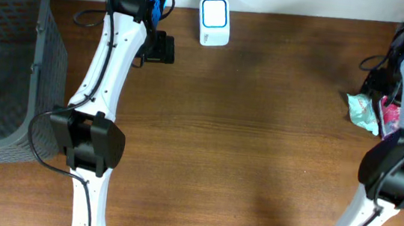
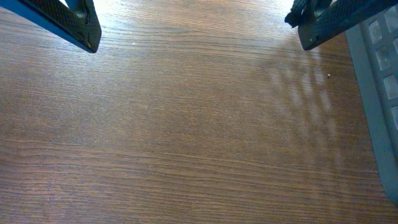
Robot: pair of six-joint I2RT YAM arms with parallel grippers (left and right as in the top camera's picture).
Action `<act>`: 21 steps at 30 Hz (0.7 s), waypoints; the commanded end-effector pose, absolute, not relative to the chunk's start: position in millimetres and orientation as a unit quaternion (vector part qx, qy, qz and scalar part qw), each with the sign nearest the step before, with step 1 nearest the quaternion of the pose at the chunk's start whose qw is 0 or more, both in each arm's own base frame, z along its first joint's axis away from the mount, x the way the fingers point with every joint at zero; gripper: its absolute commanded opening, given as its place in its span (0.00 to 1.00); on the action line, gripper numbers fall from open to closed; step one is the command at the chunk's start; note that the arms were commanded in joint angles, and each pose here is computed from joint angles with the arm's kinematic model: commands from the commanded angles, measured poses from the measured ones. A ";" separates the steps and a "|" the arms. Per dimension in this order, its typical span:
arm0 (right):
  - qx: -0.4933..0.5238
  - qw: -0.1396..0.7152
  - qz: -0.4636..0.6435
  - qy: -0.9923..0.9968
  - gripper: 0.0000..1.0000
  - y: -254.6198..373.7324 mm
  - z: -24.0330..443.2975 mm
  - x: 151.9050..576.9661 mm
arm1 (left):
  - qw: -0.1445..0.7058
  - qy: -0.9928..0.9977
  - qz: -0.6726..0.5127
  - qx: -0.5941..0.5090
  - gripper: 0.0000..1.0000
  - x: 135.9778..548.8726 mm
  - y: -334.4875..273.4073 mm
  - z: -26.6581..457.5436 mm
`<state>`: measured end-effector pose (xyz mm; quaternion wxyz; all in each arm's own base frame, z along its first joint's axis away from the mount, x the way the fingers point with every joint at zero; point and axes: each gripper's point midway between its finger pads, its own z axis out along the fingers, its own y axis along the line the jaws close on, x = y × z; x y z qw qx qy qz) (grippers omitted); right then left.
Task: Scan the item barcode
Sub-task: 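Carry the tissue pack to the far-right pile and release it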
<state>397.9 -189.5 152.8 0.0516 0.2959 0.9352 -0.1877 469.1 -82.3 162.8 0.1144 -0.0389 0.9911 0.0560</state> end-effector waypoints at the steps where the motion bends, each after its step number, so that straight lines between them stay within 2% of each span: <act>1: 0.350 0.169 -0.180 0.904 0.99 -162.7 256.4 375.7 | 0.117 0.990 0.059 -0.042 0.99 471.1 -83.8 162.4; 3: 0.358 0.219 -0.163 0.893 0.99 -137.0 300.3 353.2 | 0.117 0.990 0.059 -0.042 0.99 471.1 -83.8 162.4; 6: 0.314 0.293 -0.140 0.892 0.99 -96.3 353.3 325.2 | 0.117 0.990 0.059 -0.042 0.99 471.1 -83.8 162.4; 10: 0.234 0.342 -0.106 0.904 0.99 -45.8 387.4 284.8 | 0.117 0.990 0.059 -0.042 0.99 471.1 -83.8 162.4; 14: 0.170 0.330 -0.096 0.924 0.99 -19.0 376.5 241.7 | 0.117 0.990 0.059 -0.042 0.99 471.1 -83.8 162.4; 17: 0.132 0.269 -0.042 0.953 0.99 4.3 338.3 207.9 | 0.117 0.990 0.059 -0.042 0.99 471.1 -83.8 162.4; 21: 0.116 0.219 0.002 0.969 0.99 21.4 310.6 192.4 | 0.117 0.990 0.059 -0.042 0.99 471.1 -83.8 162.4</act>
